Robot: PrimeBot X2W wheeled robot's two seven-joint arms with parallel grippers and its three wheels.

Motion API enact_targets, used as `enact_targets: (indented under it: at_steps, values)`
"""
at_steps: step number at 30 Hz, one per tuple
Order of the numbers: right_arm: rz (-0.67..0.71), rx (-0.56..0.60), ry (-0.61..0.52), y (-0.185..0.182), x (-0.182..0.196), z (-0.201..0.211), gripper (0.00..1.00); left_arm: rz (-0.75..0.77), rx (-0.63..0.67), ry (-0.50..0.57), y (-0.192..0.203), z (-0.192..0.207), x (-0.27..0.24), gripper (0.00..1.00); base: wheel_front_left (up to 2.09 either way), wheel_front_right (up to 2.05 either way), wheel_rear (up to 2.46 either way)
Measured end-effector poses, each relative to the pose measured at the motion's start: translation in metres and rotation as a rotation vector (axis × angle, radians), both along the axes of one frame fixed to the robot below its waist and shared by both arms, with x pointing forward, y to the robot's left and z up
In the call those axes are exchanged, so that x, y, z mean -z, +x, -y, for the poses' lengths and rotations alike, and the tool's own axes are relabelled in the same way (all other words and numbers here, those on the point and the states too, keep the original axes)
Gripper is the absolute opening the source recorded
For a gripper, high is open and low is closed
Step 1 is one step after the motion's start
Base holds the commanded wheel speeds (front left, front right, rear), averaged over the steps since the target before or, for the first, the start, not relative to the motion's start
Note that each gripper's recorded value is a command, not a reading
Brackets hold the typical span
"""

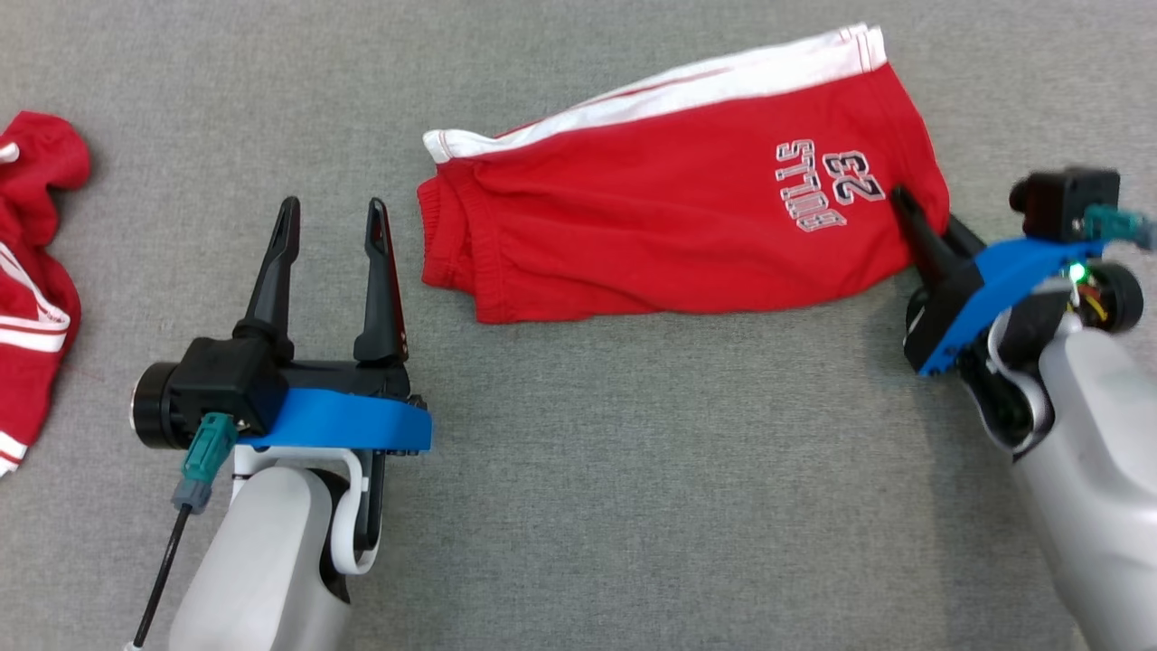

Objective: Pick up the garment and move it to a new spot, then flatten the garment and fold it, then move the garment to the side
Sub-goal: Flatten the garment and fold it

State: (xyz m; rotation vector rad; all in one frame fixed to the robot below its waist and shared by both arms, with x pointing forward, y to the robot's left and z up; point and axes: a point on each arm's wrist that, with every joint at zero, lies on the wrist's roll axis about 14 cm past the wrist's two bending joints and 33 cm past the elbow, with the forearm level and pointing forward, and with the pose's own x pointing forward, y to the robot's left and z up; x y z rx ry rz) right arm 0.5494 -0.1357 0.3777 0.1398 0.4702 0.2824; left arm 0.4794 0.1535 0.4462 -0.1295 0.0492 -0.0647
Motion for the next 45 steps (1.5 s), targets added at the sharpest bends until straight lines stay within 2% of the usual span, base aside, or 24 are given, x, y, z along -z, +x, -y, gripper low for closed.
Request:
enact_targets:
  at_steps: [7,12,20,24,27,30,33,38,43,44,45]
  values:
    - [0.004,0.097,0.048,-0.045,0.003,0.024,0.00,0.013,0.021,0.006,-0.008,0.006,-0.008,1.00,0.00,0.00,0.00]
    - [-0.002,0.153,0.037,-0.068,-0.001,0.046,0.00,0.024,0.046,0.002,-0.010,0.015,-0.015,1.00,0.00,0.00,0.00]
    - [-0.011,0.196,0.030,-0.075,-0.007,0.063,0.00,0.016,0.062,-0.005,-0.015,0.021,-0.018,1.00,0.00,0.00,0.00]
    - [0.031,0.160,0.002,-0.065,-0.021,0.056,0.00,0.018,0.064,-0.006,-0.018,0.022,-0.020,1.00,0.00,0.00,0.00]
    - [0.135,0.070,-0.014,-0.044,-0.057,0.027,0.00,0.022,0.063,-0.011,-0.021,0.022,-0.023,1.00,0.00,0.00,0.00]
    - [0.238,-0.063,0.004,-0.033,-0.096,-0.027,0.00,0.029,0.061,-0.010,-0.024,0.020,-0.027,1.00,0.00,0.00,0.00]
    - [0.273,-0.201,0.030,-0.038,-0.116,-0.084,0.00,0.032,0.056,-0.014,-0.027,0.020,-0.029,1.00,0.00,0.00,0.00]
    - [0.220,-0.379,0.071,-0.062,-0.107,-0.152,0.00,0.030,0.034,-0.022,-0.030,0.014,-0.029,1.00,0.00,0.00,0.00]
    - [0.113,-0.471,0.087,-0.090,-0.072,-0.182,0.00,0.012,0.011,-0.021,-0.033,0.007,-0.022,1.00,0.00,0.00,0.00]
    - [0.107,-0.477,0.100,-0.093,-0.069,-0.185,0.06,0.008,0.008,-0.020,-0.033,0.006,-0.021,1.00,0.00,0.00,0.00]
    - [0.105,-0.480,0.109,-0.095,-0.066,-0.187,0.42,0.005,0.006,-0.020,-0.033,0.005,-0.020,1.00,0.00,0.00,0.00]
